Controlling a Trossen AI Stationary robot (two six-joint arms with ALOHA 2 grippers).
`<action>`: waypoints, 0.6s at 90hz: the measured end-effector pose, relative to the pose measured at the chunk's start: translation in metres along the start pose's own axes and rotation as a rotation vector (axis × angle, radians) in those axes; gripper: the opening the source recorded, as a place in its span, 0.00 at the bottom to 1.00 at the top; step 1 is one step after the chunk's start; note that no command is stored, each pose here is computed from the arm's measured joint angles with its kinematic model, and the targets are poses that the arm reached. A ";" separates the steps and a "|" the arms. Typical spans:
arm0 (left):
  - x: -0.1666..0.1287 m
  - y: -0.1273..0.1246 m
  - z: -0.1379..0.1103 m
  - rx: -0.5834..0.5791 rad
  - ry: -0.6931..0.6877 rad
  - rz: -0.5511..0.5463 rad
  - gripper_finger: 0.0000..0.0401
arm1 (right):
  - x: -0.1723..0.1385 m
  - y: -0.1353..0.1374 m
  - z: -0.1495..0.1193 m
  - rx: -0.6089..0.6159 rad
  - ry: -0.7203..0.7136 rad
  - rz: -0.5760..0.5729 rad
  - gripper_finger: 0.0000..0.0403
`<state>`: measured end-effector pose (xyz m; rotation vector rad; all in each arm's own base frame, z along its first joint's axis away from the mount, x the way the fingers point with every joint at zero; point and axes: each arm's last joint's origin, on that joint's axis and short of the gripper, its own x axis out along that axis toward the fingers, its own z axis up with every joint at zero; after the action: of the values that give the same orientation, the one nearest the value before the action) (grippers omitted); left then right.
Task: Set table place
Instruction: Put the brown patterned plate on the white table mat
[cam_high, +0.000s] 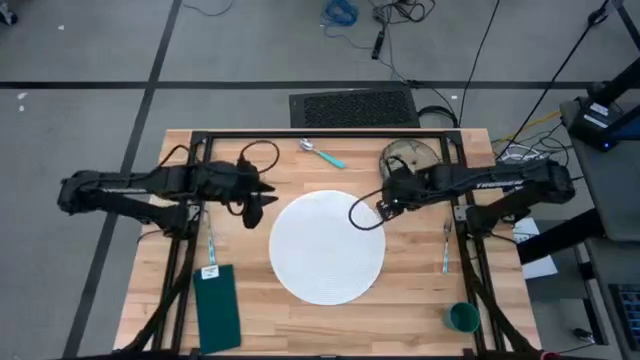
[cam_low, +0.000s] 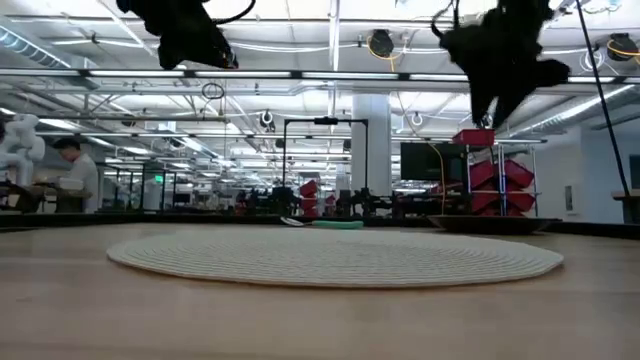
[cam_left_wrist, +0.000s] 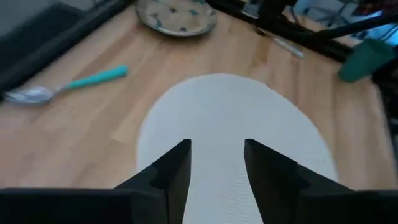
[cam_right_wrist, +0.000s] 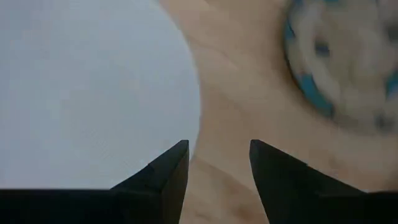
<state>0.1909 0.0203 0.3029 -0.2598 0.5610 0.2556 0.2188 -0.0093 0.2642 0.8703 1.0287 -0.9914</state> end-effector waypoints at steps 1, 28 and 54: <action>0.000 0.001 0.000 0.011 0.002 0.001 0.33 | 0.002 -0.001 -0.001 0.025 0.000 -0.008 0.39; 0.001 0.012 -0.001 0.210 0.037 0.024 0.33 | 0.034 -0.024 -0.029 0.735 -0.269 -0.092 0.39; 0.001 0.012 -0.001 0.248 0.043 0.016 0.33 | 0.063 -0.030 -0.038 0.903 -0.346 0.001 0.39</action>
<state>0.1877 0.0316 0.2993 -0.0208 0.6308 0.1943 0.1924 0.0007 0.1900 1.3532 0.2454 -1.5748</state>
